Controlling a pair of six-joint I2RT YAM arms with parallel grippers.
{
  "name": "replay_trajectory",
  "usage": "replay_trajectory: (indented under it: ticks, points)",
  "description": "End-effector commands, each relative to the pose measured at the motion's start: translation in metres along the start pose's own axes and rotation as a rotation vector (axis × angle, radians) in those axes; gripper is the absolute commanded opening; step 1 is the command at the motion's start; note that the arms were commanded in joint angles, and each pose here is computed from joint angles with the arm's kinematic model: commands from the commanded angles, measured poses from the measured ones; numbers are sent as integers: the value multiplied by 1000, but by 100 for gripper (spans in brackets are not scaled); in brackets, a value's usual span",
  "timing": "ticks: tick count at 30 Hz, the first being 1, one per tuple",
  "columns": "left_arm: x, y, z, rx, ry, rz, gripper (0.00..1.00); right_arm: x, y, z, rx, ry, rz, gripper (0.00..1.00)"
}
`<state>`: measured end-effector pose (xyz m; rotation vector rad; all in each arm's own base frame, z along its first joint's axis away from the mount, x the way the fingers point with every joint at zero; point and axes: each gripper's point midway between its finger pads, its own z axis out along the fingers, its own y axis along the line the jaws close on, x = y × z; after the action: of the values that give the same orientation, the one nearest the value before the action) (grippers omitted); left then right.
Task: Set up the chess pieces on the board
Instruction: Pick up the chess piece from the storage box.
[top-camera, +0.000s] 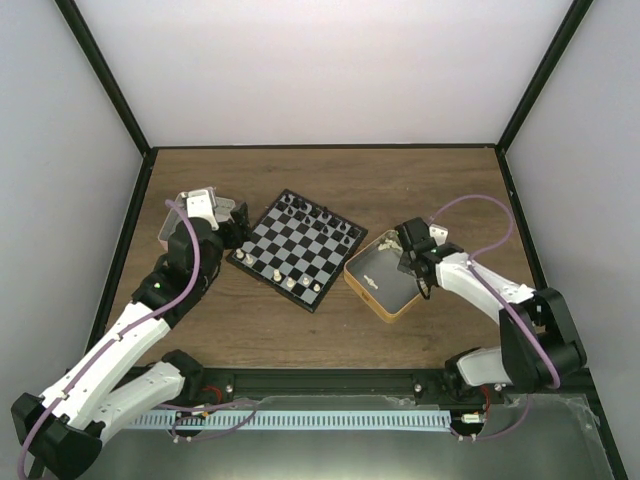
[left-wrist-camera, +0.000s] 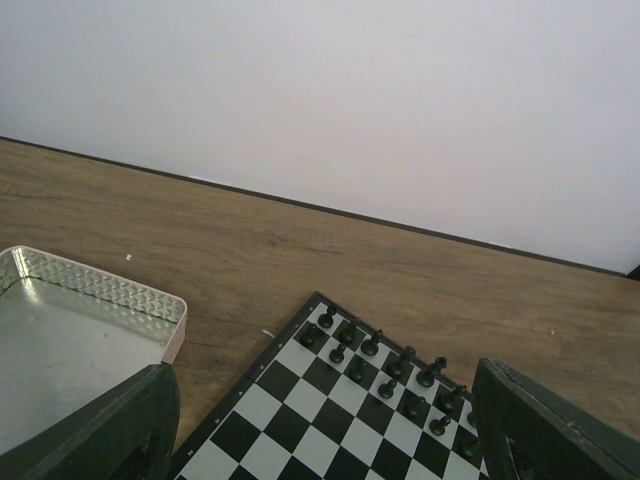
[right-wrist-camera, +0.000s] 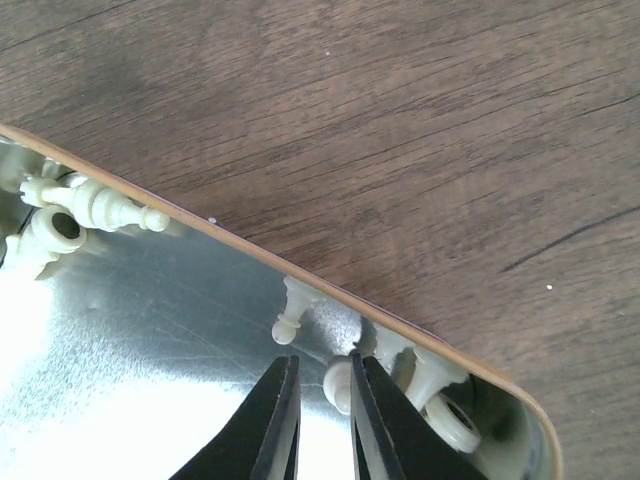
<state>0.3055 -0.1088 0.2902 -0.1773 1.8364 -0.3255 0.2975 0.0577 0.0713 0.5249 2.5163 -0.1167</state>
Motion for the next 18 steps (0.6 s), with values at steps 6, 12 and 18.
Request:
replay_trajectory:
  ticks: [6, 12, 18]
  points:
    - [-4, 0, 1, 2, -17, -3, 82, 4, -4, 19, 32, 11, -14, 14]
    - [-4, 0, 1, 5, -15, -4, 82, 12, -10, 25, 65, 44, -2, 14]
    - [-4, 0, 0, 4, -17, -3, 82, 22, -10, 29, 62, 78, 9, 14]
